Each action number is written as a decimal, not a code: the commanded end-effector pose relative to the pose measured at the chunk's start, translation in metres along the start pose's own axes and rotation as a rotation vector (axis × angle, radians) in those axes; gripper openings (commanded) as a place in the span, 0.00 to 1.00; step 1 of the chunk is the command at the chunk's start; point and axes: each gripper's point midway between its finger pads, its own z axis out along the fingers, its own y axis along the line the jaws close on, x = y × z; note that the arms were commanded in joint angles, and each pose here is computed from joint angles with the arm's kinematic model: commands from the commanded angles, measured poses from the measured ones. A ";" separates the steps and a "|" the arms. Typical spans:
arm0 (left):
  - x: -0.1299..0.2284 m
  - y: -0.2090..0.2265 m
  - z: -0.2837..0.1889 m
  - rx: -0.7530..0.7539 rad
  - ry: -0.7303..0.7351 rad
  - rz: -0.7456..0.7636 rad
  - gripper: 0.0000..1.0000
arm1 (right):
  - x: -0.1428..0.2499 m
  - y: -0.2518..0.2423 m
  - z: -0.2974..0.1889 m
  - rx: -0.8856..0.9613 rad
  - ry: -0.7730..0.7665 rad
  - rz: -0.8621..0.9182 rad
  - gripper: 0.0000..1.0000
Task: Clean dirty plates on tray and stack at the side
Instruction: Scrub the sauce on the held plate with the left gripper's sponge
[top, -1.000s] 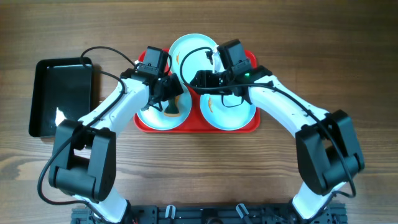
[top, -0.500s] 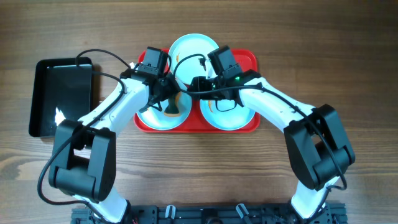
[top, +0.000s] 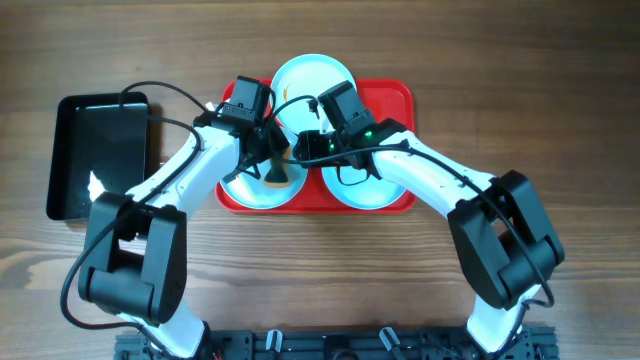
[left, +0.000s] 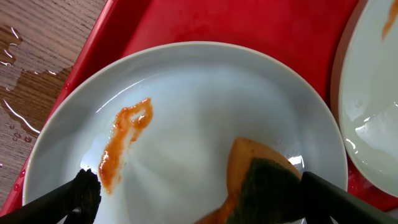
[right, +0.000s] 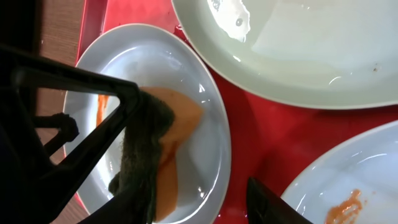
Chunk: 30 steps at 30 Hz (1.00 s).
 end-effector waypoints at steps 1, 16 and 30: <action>0.003 0.008 0.004 -0.032 -0.003 -0.019 1.00 | 0.004 -0.012 0.016 0.033 0.012 -0.008 0.51; 0.004 0.009 0.004 -0.037 0.001 -0.017 1.00 | 0.013 -0.014 0.037 -0.004 0.049 -0.006 0.48; 0.005 0.010 0.004 -0.041 0.006 -0.016 1.00 | 0.015 -0.027 0.046 0.045 0.050 0.004 0.20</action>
